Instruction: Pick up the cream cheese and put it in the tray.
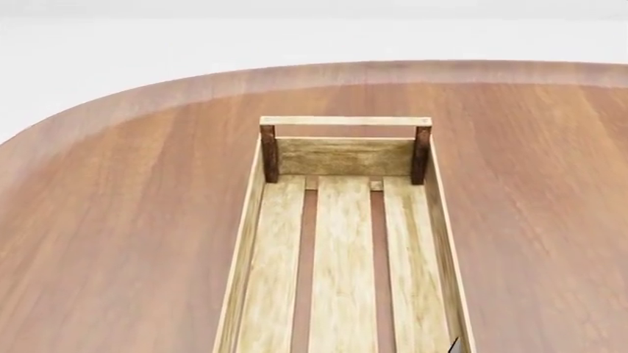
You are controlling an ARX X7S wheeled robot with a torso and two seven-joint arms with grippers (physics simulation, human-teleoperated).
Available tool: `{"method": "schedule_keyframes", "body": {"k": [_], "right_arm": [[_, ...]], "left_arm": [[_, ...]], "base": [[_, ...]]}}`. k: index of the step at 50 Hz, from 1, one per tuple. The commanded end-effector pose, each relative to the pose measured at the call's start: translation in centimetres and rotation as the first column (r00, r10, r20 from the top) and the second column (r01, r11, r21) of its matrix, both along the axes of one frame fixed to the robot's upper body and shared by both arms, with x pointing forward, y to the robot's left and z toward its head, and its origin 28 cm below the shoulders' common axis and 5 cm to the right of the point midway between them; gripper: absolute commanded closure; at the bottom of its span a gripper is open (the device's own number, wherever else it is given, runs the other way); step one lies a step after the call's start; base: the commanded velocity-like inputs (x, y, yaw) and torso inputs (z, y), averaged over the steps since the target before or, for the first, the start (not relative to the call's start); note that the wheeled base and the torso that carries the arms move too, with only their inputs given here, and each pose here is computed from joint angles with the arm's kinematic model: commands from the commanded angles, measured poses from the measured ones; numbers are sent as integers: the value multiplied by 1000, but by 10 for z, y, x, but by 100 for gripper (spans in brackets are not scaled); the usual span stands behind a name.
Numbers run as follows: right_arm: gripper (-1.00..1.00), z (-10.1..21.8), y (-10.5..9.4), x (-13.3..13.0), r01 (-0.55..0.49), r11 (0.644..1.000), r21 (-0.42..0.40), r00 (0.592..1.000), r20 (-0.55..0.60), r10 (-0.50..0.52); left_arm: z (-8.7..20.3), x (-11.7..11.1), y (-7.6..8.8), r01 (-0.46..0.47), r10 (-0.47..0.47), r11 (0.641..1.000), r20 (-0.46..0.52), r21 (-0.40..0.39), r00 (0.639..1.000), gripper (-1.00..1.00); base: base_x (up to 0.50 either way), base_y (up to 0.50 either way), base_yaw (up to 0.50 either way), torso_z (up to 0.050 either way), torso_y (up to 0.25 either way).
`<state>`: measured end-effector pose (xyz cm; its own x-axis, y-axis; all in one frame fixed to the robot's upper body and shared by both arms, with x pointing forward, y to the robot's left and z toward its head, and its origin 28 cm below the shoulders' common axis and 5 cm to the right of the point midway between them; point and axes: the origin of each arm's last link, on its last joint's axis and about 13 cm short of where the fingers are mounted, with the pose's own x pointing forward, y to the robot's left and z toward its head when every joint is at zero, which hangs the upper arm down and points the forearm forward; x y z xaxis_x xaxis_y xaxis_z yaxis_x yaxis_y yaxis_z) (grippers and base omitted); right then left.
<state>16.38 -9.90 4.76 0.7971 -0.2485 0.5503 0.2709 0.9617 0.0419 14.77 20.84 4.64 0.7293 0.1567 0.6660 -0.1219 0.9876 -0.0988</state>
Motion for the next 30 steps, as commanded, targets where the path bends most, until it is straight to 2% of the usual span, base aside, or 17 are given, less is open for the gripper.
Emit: {"method": "schedule_keyframes", "body": {"k": [1, 26, 30], "right_arm": [[-100, 0, 0, 0, 0, 1000, -1, 1000, 0, 0], [-100, 0, 0, 1, 4, 1000, 2, 1000, -1, -4], [-100, 0, -1, 0, -15, 1000, 27, 1000, 16, 15]], "left_arm": [[0, 0, 0, -1, 1, 1000, 1, -1, 1000, -100], [0, 0, 0, -1, 1, 1000, 0, 1, 1000, -100], [0, 0, 0, 0, 0, 1000, 0, 1, 1000, -100]], "base": [[215, 0, 0, 0, 0], [215, 0, 0, 0, 1], [203, 0, 0, 0, 0]]}}
